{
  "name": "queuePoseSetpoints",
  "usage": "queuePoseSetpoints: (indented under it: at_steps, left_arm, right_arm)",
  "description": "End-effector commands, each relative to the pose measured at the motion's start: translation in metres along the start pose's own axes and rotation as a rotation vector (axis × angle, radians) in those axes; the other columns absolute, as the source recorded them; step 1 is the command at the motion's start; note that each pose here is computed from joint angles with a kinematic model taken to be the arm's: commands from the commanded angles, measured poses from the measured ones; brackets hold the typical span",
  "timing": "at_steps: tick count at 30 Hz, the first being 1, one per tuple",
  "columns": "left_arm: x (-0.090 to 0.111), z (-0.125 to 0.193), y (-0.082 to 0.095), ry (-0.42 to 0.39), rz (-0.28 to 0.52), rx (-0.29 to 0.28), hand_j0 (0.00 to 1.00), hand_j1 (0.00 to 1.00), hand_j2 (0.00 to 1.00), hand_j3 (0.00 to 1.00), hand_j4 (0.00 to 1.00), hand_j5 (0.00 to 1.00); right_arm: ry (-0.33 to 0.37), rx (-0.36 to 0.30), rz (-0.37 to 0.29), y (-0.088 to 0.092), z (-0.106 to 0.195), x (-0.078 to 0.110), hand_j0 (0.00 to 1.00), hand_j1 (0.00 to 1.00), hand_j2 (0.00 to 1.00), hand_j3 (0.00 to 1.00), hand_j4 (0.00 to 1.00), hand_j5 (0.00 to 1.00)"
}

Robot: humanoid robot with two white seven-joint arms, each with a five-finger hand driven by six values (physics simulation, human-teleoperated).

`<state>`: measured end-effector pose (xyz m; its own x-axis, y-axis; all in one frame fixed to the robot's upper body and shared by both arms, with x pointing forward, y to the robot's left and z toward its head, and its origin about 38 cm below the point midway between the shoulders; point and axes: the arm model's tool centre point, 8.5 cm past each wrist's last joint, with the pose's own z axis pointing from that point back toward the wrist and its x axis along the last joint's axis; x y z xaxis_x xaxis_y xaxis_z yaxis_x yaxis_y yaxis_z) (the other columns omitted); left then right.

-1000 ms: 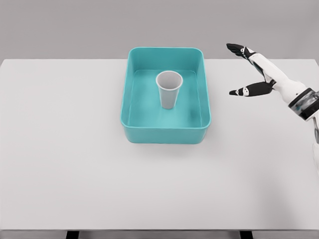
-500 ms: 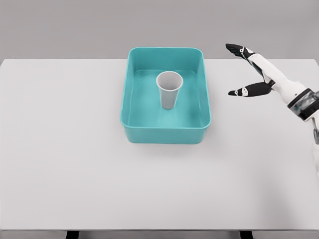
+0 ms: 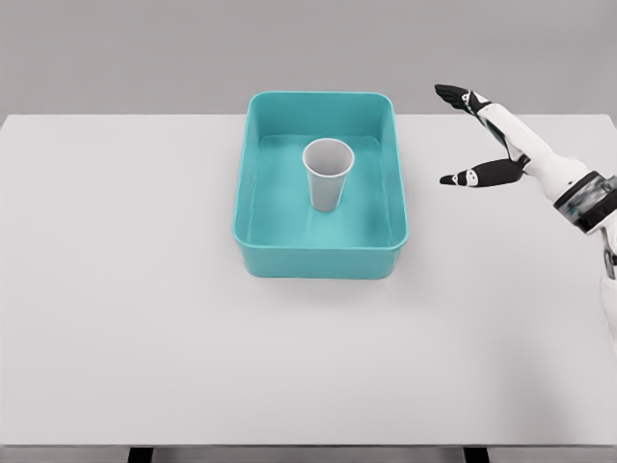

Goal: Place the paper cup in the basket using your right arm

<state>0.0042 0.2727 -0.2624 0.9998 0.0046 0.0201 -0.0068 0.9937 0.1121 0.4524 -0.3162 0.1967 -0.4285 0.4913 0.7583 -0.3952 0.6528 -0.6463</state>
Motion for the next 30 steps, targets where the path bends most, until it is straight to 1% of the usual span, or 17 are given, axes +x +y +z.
queuePoseSetpoints:
  at_steps: [1, 30]
  left_arm:
    - [-0.0002, 0.0000, 0.0000, 0.002, 0.000, 0.000, 1.00, 1.00, 1.00, 1.00, 1.00, 1.00]
    - [0.0000, 0.0000, 0.0000, 0.000, 0.001, 0.000, 1.00, 1.00, 1.00, 1.00, 1.00, 1.00]
  right_arm:
    - [-0.003, -0.002, -0.005, -0.0002, 0.0000, 0.0004, 1.00, 1.00, 1.00, 1.00, 1.00, 1.00]
    - [-0.002, -0.002, -0.002, -0.0012, -0.0003, 0.0024, 1.00, 1.00, 1.00, 1.00, 1.00, 1.00]
